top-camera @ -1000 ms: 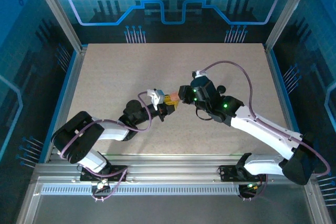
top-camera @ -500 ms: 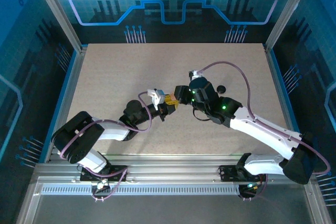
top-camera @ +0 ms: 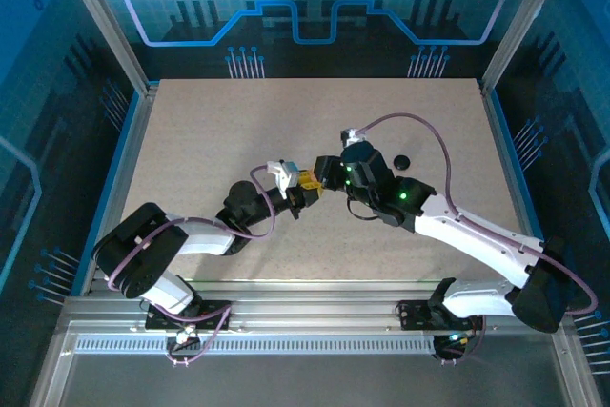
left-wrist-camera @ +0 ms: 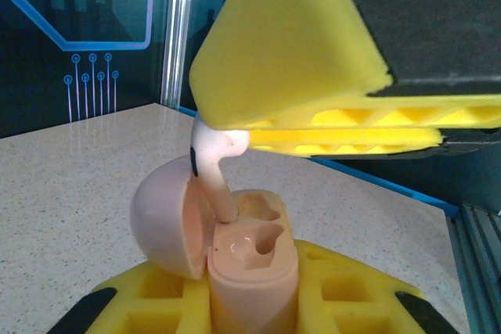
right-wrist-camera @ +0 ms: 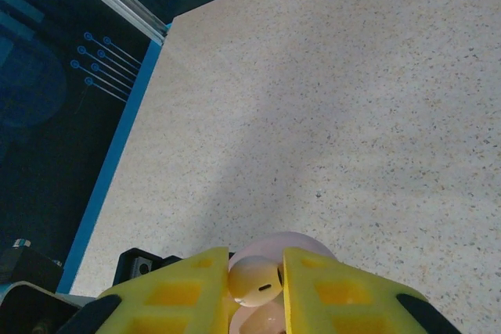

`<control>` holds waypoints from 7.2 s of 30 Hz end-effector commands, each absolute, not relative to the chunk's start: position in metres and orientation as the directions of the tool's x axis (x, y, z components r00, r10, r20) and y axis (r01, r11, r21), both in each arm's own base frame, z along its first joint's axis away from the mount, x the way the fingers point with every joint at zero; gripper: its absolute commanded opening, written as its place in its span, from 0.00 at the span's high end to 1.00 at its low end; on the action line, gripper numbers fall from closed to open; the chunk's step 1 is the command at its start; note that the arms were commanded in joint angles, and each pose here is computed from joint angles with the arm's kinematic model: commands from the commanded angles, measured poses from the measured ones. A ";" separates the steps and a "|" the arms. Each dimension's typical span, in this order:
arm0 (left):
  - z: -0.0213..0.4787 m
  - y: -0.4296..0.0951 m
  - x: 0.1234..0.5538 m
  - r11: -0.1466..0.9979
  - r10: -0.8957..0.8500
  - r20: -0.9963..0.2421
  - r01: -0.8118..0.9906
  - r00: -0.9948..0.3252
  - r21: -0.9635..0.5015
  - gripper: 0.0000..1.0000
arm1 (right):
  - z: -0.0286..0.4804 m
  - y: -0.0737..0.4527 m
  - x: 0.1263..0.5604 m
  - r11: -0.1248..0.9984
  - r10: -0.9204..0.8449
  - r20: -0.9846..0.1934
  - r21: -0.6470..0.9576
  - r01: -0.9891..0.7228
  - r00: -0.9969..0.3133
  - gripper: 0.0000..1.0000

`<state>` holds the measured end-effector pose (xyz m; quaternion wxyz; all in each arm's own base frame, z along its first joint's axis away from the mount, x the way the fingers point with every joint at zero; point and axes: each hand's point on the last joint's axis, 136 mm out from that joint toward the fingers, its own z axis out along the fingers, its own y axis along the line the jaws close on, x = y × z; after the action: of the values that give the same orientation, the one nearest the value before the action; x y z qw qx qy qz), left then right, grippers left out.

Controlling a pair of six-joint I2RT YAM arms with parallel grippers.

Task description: Insert the wireless bluetooth earbuds into the charging case

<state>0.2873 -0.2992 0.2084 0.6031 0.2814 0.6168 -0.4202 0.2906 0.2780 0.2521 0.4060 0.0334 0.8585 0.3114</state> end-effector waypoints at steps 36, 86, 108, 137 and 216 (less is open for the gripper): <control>0.250 -0.294 0.292 0.532 -0.211 -0.977 0.841 0.023 -0.095 0.81 | 0.252 0.269 0.277 0.816 0.313 -0.681 0.549 -0.179 -0.663 0.81; 0.191 -0.296 0.279 0.505 0.037 -0.997 0.859 0.075 0.083 0.81 | 0.258 0.243 0.253 0.587 0.357 -0.084 0.795 0.154 -0.930 0.81; 0.181 -0.298 0.271 0.464 0.098 -0.987 0.872 0.127 0.158 0.81 | 0.245 0.263 0.255 0.566 0.260 0.081 0.795 0.220 -0.962 0.81; 0.197 -0.297 0.271 0.478 0.085 -0.981 0.857 0.175 0.194 0.81 | 0.222 0.271 0.255 0.587 0.245 0.143 0.766 0.264 -0.959 0.82; 0.258 -0.302 0.253 0.419 -0.050 -0.986 0.899 0.157 0.122 0.80 | 0.289 0.256 0.231 0.263 -0.355 -0.932 -0.029 -0.964 -0.069 0.63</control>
<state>0.2604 -0.2976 0.2384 0.6435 0.3849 0.5602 -0.3520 0.2465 0.2526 0.2840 0.4231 -0.3955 0.7330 0.3568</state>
